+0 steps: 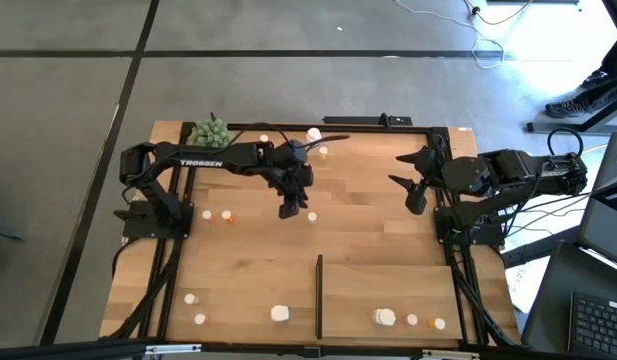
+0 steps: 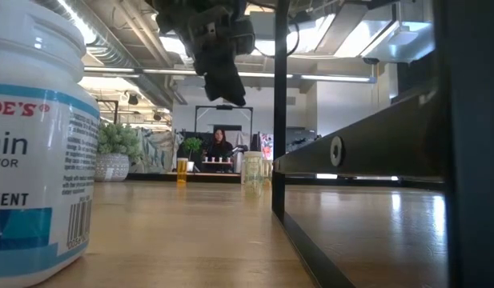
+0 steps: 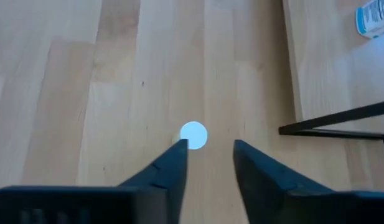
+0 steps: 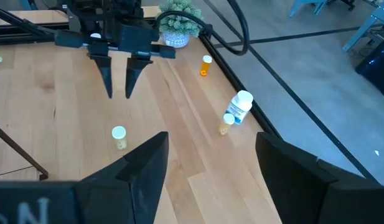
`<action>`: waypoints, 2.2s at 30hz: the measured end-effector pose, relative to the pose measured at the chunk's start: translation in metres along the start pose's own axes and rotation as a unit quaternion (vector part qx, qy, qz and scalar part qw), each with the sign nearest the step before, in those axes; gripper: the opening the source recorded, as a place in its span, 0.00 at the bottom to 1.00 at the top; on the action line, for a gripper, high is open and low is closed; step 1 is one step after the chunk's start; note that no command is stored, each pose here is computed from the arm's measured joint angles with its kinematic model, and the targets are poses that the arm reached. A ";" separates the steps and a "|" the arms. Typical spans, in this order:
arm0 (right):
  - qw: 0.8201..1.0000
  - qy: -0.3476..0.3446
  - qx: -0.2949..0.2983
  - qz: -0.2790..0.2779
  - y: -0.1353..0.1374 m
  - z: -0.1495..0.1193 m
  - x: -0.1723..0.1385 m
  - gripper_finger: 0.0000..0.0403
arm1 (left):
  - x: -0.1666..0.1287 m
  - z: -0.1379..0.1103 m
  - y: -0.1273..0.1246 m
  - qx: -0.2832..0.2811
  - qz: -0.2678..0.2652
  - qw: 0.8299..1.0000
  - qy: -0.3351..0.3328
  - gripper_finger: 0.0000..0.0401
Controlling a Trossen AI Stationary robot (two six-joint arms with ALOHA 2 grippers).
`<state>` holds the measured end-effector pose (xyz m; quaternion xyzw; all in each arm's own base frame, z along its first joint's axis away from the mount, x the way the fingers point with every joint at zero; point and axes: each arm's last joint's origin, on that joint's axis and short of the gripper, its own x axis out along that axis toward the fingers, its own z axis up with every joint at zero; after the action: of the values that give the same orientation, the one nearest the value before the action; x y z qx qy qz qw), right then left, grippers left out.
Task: Pick and place medicine bottles onto shelf by color
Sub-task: Put the middle yellow pill bottle on the shelf
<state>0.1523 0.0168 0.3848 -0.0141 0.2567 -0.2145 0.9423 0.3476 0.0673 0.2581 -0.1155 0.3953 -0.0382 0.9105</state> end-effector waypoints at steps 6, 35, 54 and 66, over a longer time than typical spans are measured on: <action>1.000 0.000 0.000 0.001 0.000 0.000 0.000 0.60 | 0.015 -0.004 0.003 0.013 -0.003 1.000 0.016 0.58; 1.000 0.003 -0.001 0.016 0.005 0.002 0.005 0.60 | 0.076 -0.022 0.017 0.029 0.000 0.998 0.055 0.75; 1.000 0.004 -0.002 0.016 0.005 0.002 0.005 0.60 | 0.092 -0.028 0.011 0.038 0.009 0.997 0.068 0.75; 1.000 0.004 -0.002 0.016 0.005 0.002 0.005 0.60 | 0.092 -0.028 0.011 0.041 0.027 0.997 0.065 0.71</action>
<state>0.1589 0.0192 0.3831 -0.0108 0.2610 -0.1989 0.9446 0.3902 0.0586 0.1717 -0.0643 0.4548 -0.0375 0.8875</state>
